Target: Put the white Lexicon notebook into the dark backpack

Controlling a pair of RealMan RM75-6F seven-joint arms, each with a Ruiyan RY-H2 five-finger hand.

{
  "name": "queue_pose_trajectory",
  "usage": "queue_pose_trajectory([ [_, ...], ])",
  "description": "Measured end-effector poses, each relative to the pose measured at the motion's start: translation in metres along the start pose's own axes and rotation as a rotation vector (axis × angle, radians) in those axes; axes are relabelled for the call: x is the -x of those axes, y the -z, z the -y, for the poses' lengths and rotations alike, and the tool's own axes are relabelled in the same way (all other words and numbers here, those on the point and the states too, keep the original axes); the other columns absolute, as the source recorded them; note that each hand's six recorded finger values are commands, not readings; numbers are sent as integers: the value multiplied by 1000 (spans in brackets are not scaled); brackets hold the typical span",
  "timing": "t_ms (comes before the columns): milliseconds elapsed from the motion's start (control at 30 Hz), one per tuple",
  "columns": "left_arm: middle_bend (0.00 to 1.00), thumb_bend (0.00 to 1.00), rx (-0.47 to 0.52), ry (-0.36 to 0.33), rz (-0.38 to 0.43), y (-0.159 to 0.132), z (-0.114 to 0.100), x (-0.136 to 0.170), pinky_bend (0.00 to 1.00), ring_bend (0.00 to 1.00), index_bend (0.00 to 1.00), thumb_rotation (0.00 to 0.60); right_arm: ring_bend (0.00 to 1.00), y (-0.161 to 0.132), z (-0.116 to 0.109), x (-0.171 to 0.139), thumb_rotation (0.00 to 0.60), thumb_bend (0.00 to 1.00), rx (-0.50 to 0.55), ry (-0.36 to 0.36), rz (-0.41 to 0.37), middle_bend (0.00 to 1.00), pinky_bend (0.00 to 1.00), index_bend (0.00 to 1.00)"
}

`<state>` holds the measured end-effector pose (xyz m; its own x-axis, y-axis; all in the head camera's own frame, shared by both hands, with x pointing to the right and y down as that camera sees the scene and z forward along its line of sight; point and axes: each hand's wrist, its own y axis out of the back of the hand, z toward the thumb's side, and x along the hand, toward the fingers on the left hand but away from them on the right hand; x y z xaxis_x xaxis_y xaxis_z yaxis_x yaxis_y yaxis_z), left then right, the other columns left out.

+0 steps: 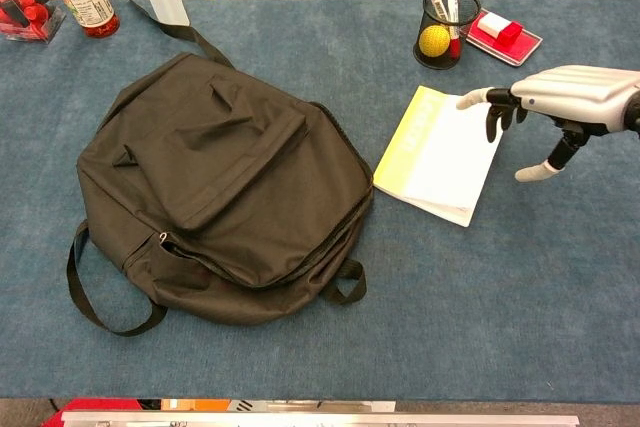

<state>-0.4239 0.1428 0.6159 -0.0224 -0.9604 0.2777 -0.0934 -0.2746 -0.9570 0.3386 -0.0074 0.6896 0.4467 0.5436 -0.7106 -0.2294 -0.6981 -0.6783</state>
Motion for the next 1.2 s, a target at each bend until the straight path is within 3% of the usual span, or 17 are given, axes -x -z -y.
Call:
queue_pose_trajectory([
  [200, 286, 272, -6, 0, -27, 8, -1, 3, 285, 267, 227, 600, 313, -23, -3, 23, 600, 165, -7, -13, -59, 395, 302, 134],
  [700, 285, 272, -9, 2, -44, 13, -1, 5, 285, 267, 227, 600, 302, -74, 4, 92, 600, 164, -62, -24, -108, 395, 302, 134],
  [900, 285, 272, -12, 5, -49, 14, 0, 5, 285, 267, 227, 600, 299, -88, 3, 109, 600, 164, -73, -23, -115, 395, 287, 135],
  [1200, 285, 272, -11, 8, -59, 17, 0, 6, 285, 267, 227, 600, 299, -97, 14, 120, 600, 165, -130, -85, -123, 395, 265, 134],
])
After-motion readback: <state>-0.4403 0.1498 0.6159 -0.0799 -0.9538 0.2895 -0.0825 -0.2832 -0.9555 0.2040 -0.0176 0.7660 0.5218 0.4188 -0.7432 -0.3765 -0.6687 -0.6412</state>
